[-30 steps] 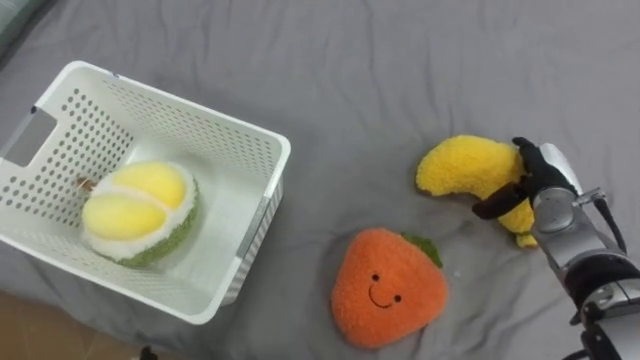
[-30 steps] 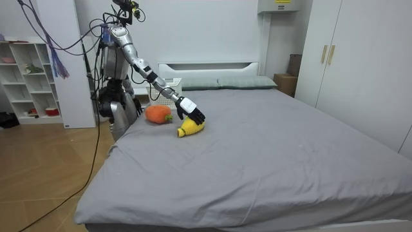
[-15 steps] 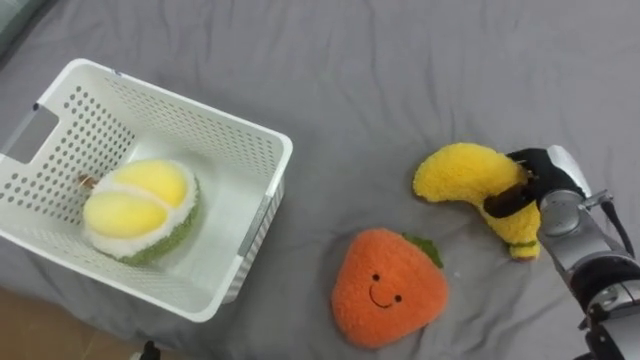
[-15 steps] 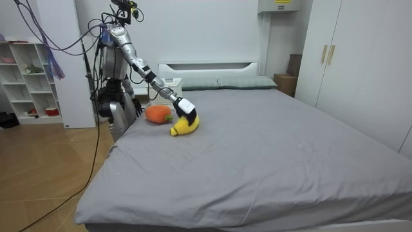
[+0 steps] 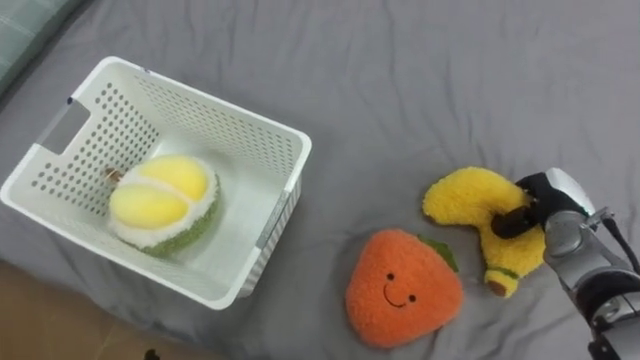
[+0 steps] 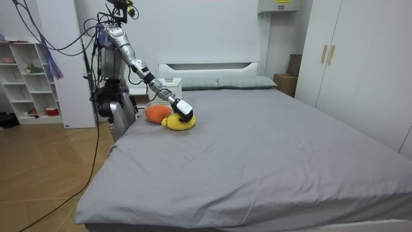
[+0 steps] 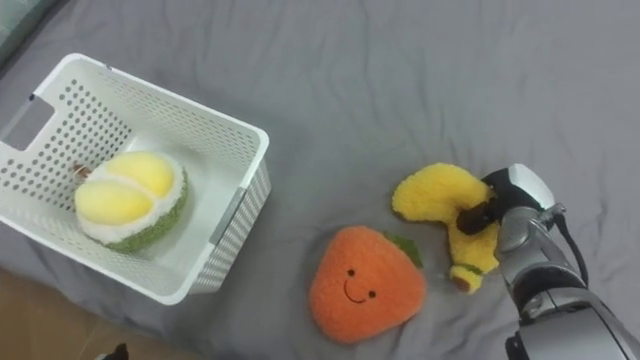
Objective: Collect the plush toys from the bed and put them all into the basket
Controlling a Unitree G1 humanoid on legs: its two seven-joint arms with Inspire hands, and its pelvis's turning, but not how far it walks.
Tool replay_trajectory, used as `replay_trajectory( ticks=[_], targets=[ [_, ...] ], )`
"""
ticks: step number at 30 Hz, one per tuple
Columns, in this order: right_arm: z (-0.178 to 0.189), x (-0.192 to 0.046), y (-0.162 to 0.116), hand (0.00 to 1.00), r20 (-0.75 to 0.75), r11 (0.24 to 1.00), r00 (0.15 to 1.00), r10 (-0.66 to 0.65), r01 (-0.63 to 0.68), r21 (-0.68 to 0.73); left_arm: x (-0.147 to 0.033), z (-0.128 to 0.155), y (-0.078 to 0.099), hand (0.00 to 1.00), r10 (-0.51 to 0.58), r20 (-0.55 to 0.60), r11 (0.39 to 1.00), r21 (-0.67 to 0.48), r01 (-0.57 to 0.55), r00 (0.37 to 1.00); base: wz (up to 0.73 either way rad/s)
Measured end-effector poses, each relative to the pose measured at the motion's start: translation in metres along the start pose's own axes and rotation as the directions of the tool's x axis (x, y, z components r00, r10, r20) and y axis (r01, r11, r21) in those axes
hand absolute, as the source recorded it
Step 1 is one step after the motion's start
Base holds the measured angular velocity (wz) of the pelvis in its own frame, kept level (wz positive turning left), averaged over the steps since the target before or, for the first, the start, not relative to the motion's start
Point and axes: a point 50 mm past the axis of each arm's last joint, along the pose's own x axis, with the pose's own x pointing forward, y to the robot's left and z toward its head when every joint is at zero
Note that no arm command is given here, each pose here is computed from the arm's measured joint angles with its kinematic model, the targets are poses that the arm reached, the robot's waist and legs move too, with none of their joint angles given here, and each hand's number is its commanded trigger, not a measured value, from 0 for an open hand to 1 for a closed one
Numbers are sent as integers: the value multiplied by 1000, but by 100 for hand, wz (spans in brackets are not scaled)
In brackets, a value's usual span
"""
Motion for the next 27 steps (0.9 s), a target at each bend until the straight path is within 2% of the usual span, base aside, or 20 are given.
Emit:
replay_trajectory(
  ticks=[10,13,16,20,22,27],
  targets=[
    [-20,-4,3,100,-52,993,998,-38,44,106,-2,-8,3,0,7,7,1000,29,-7,1000,22],
    [-14,-4,2,100,-23,990,999,-48,51,131,-5,-13,6,0,19,18,1000,20,-20,1000,5],
    [5,-5,-3,100,72,985,994,-79,67,158,-7,-20,11,0,40,6,999,33,-40,999,0],
    [49,-16,-14,100,266,969,954,-138,75,236,-9,-22,13,0,60,12,998,24,-60,998,-4],
    [73,-28,-17,100,382,961,911,-155,49,273,-11,-21,15,0,69,36,997,29,-70,997,4],
    [109,-54,-16,100,550,960,822,-146,-18,281,-11,-20,15,0,85,40,996,6,-85,996,0]
  ],
)
